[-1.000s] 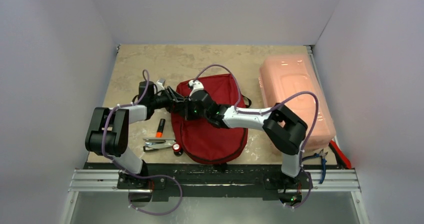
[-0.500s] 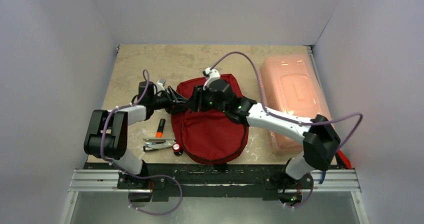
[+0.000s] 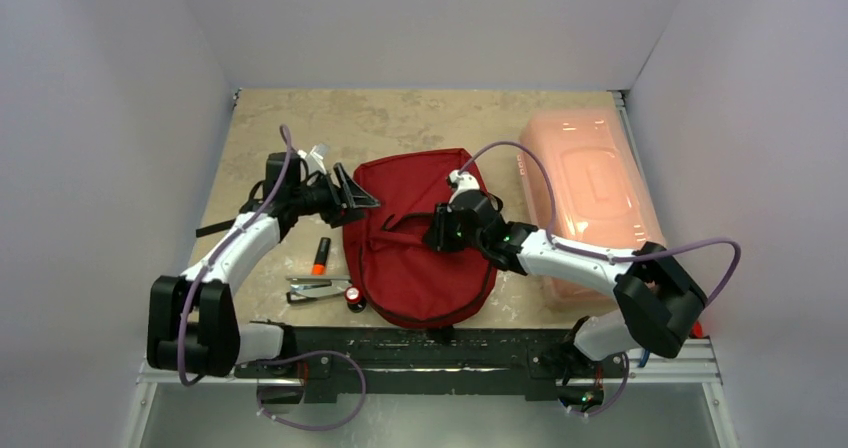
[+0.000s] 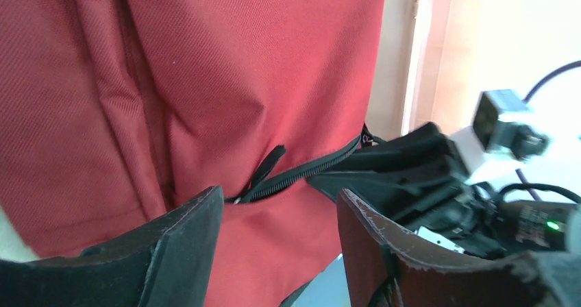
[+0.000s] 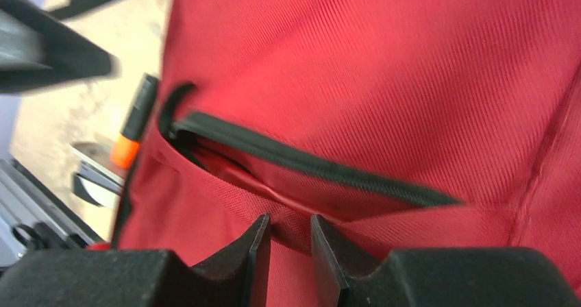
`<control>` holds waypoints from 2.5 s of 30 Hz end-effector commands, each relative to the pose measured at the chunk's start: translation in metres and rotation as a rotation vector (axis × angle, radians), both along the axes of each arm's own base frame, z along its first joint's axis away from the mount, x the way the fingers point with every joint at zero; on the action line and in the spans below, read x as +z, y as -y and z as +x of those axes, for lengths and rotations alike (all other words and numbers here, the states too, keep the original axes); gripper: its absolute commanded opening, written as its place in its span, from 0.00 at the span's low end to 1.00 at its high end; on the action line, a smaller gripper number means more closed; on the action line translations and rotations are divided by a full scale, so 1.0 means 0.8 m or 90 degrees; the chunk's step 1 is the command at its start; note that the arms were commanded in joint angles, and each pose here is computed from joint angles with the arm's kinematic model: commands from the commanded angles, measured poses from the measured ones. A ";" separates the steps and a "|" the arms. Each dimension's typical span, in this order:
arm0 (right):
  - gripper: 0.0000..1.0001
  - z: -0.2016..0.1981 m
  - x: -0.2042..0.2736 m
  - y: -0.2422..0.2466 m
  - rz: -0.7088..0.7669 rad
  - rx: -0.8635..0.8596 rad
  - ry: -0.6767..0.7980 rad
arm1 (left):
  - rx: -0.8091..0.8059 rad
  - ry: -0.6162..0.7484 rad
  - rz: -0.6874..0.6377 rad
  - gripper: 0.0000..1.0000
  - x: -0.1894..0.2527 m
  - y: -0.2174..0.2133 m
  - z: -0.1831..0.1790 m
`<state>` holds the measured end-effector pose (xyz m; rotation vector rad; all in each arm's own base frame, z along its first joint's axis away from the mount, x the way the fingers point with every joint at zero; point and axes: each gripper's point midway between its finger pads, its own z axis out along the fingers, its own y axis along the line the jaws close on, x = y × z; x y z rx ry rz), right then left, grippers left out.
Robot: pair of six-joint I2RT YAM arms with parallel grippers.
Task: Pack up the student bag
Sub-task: Unzip the student bag at the center of the board, then pick up the personal item from the center of the board.
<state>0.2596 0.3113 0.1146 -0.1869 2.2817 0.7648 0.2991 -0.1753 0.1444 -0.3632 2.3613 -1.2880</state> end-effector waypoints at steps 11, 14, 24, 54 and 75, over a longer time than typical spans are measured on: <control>0.44 -0.002 0.019 0.006 -0.003 0.013 0.079 | 0.043 -0.048 0.237 0.69 -0.017 -0.069 -0.056; 0.60 -0.016 0.037 0.003 -0.014 0.026 0.107 | 0.096 -0.094 0.249 0.70 -0.023 -0.078 -0.087; 0.99 -0.098 0.091 -0.096 -0.032 0.218 0.199 | 0.186 -0.053 0.416 0.72 0.024 -0.126 -0.137; 0.25 -0.151 0.000 -0.214 -0.239 0.300 0.172 | 0.186 0.087 0.494 0.75 0.079 -0.164 -0.123; 0.00 -0.048 0.163 0.074 0.119 -0.208 0.143 | -0.341 0.407 0.433 0.77 0.108 0.097 -0.038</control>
